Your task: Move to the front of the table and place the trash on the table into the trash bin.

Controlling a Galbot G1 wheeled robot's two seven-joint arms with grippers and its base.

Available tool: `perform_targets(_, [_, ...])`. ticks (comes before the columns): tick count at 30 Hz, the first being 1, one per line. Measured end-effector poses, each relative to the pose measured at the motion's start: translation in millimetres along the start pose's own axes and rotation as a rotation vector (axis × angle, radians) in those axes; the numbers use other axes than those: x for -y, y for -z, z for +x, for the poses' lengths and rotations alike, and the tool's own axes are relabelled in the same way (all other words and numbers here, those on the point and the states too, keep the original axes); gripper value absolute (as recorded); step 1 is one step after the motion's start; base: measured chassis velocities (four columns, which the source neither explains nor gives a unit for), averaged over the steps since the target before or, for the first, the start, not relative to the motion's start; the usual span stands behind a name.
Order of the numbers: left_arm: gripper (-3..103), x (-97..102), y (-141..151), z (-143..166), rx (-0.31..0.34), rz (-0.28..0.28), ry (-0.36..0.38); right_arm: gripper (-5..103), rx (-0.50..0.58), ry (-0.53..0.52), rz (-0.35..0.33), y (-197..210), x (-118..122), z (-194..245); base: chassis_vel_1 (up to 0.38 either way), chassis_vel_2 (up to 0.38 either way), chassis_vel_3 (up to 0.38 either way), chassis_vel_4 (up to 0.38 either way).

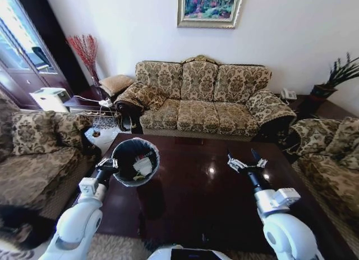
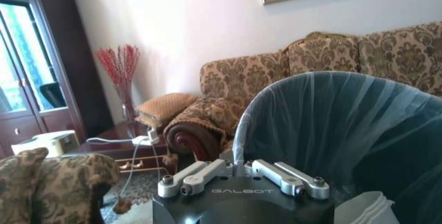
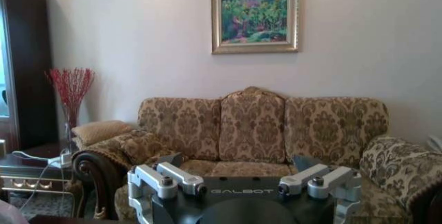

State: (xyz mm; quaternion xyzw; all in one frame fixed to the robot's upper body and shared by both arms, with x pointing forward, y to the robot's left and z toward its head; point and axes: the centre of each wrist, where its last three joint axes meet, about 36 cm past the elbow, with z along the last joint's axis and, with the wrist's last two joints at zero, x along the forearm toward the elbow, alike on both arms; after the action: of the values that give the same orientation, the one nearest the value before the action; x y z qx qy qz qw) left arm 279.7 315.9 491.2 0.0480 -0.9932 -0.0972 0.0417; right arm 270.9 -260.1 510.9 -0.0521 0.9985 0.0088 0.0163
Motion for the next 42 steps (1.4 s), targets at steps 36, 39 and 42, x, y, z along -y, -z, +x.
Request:
perform_targets(36, [2,-6.7,4.5,19.6,0.025,0.008,0.031,100,-0.033,0.053,0.000,-5.7,-19.8,6.3,0.224,-0.226,-0.227,0.227])
perform_targets(39, [2,-7.1,4.6,19.7,0.027,0.009,0.033,100,-0.035,0.057,0.001,-6.0,-20.3,6.5,0.234,-0.233,-0.232,0.218])
perform_targets(42, [2,-8.4,3.8,19.4,0.025,0.018,0.034,100,-0.034,0.061,0.007,-6.8,-19.4,6.3,0.234,-0.226,-0.233,0.246])
